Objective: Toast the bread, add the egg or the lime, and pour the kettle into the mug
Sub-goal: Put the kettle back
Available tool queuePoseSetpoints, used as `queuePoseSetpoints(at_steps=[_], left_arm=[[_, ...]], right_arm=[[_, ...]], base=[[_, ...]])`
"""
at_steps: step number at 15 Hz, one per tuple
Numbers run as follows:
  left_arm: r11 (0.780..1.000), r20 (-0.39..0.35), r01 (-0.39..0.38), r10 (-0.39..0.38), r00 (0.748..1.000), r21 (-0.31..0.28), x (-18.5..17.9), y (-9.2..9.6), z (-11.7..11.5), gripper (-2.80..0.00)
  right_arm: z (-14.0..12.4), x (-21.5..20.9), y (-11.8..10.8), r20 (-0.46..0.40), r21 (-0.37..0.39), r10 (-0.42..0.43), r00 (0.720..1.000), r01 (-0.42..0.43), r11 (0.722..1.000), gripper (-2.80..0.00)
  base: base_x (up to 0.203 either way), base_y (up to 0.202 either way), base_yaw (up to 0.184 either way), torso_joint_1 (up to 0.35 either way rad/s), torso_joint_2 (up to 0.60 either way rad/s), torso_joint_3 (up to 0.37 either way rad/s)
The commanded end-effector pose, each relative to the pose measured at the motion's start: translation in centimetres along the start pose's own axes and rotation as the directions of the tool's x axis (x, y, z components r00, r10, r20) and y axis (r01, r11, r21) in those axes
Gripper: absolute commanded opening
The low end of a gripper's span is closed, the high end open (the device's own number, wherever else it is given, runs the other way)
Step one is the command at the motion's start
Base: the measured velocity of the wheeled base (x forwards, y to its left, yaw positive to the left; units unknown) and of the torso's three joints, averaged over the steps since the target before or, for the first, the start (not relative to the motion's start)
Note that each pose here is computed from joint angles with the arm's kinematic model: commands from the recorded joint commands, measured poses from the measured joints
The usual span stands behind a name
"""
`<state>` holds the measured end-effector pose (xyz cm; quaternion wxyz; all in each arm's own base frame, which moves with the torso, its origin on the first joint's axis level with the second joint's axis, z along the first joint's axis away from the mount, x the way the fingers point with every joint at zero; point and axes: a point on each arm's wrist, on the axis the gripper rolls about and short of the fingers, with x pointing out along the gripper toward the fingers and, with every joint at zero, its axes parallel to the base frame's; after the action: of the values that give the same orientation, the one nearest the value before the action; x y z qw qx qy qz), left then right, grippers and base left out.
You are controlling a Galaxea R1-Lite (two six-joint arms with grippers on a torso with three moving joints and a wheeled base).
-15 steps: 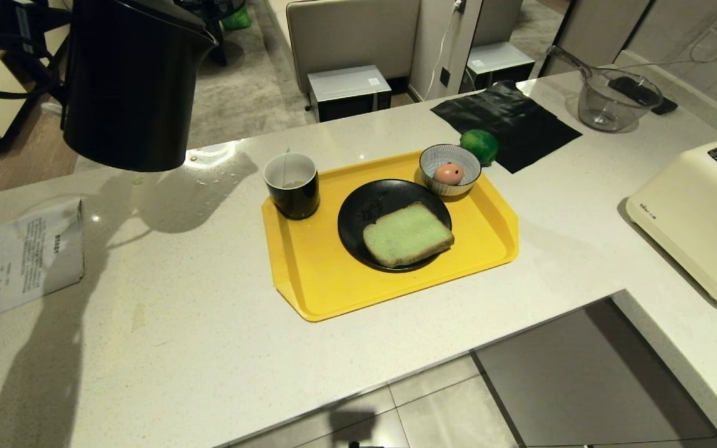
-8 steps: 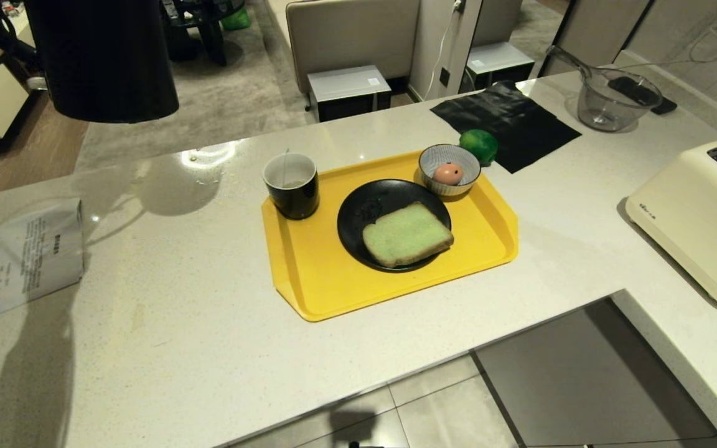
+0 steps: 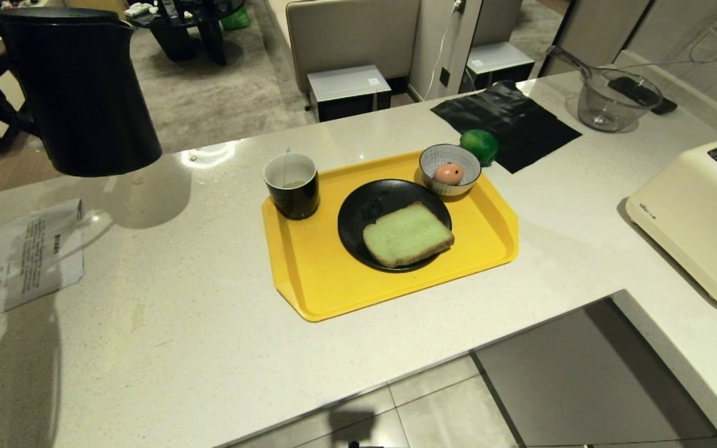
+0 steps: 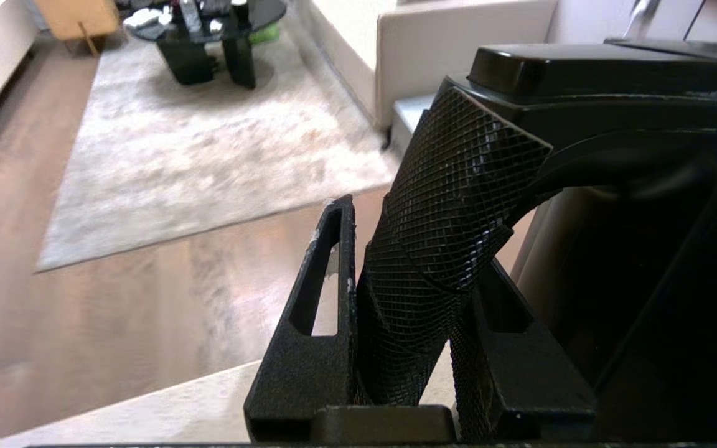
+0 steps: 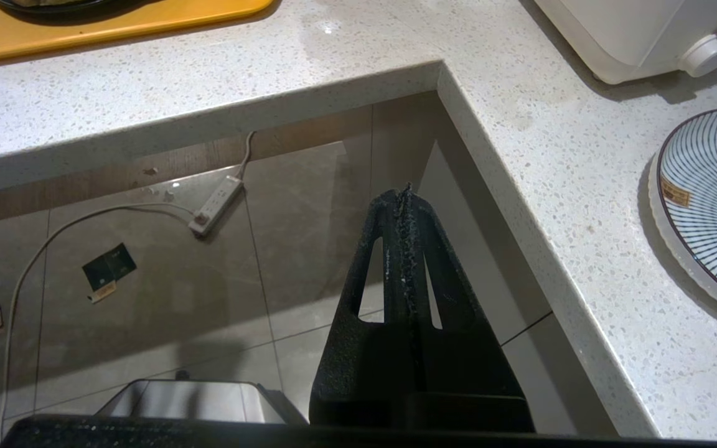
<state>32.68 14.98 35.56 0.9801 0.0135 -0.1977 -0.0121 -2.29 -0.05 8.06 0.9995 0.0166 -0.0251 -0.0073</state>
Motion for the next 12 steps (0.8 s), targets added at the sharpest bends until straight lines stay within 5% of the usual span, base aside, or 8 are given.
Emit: queuePoseSetpoints(at_steps=[1, 6, 12], left_arm=[[1.000, -0.010, -0.004, 0.004, 1.000, -0.018, -0.1, 0.8, -3.4, -2.80], [1.000, -0.014, 0.002, -0.003, 1.000, -0.012, -1.6, 1.3, -9.6, -2.80], [1.000, 0.003, 0.026, -0.026, 1.000, -0.006, -0.7, 1.4, -13.9, -2.80]], right_arm=[[-0.5, 0.1, 0.0, -0.019, 0.000, -0.001, 1.000, 0.001, 1.000, -2.80], [-0.5, 0.1, 0.0, -0.019, -0.001, 0.000, 1.000, 0.000, 1.000, -2.80], [-0.5, 0.1, 0.0, -0.019, 0.000, 0.000, 1.000, 0.000, 1.000, -2.80]], base=[[0.000, 0.000, 0.000, 0.000, 0.00, 0.000], [0.000, 0.000, 0.000, 0.000, 0.00, 0.000], [0.000, 0.000, 0.000, 0.000, 0.00, 0.000]])
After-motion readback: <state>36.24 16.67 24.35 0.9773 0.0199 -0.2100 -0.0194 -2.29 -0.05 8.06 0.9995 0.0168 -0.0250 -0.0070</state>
